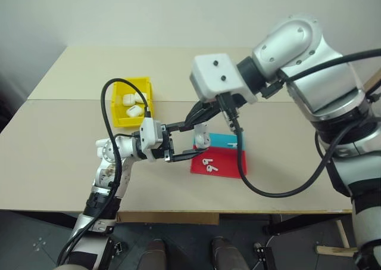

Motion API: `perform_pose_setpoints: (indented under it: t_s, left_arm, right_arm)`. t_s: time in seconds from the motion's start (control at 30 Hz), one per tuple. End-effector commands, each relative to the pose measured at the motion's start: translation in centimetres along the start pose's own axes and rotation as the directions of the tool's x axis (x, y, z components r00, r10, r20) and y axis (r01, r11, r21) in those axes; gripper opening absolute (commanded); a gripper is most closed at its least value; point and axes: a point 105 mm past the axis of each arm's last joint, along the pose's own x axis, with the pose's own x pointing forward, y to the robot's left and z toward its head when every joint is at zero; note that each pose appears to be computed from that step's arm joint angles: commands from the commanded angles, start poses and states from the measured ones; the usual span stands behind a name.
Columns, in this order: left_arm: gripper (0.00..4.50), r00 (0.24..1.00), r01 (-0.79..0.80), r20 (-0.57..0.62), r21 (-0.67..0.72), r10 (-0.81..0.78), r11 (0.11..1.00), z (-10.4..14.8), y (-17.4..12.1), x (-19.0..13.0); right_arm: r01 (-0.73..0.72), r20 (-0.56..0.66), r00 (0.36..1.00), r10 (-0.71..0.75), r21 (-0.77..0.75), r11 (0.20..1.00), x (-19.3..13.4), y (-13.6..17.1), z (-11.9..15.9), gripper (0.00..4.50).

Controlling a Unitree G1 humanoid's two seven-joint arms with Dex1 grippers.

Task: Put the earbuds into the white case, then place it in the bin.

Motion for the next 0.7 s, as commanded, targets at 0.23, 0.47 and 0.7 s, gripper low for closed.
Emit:
perform_pose_setpoints:
  t_s: [0.23,0.47,0.7]
  left_arm:
    - [2.77,0.996,-0.001,0.085,0.030,-0.002,1.000,1.6,0.3,0.1]
    - [2.77,0.994,-0.022,0.104,0.021,0.020,1.000,1.4,0.4,-0.1]
    - [2.77,0.967,-0.226,0.123,-0.007,0.225,0.974,2.3,1.9,-0.7]
  right_arm:
    - [0.027,-0.070,0.997,-0.034,-0.092,0.995,-1.4,0.1,-1.4,0.04]
    - [0.077,-0.025,0.997,-0.079,-0.067,0.995,-3.2,-0.2,-0.9,0.04]
    - [0.327,0.155,0.930,-0.333,0.068,0.943,-7.2,-2.2,0.4,0.04]
